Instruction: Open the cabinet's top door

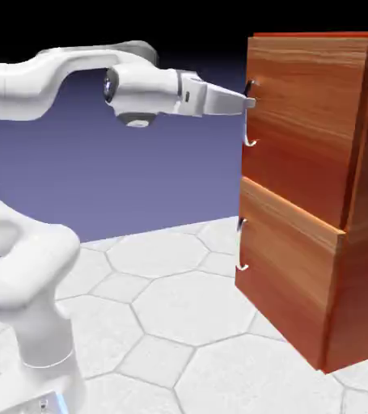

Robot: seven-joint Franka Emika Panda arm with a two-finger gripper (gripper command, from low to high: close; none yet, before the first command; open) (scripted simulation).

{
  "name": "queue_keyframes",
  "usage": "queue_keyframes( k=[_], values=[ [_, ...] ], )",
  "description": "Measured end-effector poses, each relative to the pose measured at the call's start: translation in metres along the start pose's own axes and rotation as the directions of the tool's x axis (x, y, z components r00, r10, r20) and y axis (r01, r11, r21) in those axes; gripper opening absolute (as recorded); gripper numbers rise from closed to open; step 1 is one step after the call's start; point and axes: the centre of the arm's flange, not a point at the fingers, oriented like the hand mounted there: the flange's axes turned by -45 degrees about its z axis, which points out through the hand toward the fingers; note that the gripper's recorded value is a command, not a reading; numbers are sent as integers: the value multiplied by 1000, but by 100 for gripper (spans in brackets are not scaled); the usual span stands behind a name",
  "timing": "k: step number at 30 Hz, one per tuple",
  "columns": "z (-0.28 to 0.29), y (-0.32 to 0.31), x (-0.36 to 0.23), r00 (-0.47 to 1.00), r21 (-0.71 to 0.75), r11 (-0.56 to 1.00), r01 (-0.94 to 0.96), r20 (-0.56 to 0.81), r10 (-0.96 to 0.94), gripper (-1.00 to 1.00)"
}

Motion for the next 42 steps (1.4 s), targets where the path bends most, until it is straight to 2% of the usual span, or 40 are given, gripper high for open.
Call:
queue_keyframes(
  k=[20, 24, 25, 27, 42],
  values=[
    [39, -103, -68, 994, 17, 1000, 25, -103, -23, 0],
    [79, -105, -64, 994, 16, 1000, 26, -103, -24, 0],
    [89, -104, -63, 994, 17, 1000, 25, -103, -23, -100],
    [89, -104, -63, 994, 17, 1000, 25, -103, -23, -100],
    [-13, -35, -72, 994, 349, 935, 58, -103, -23, -100]
  ],
)
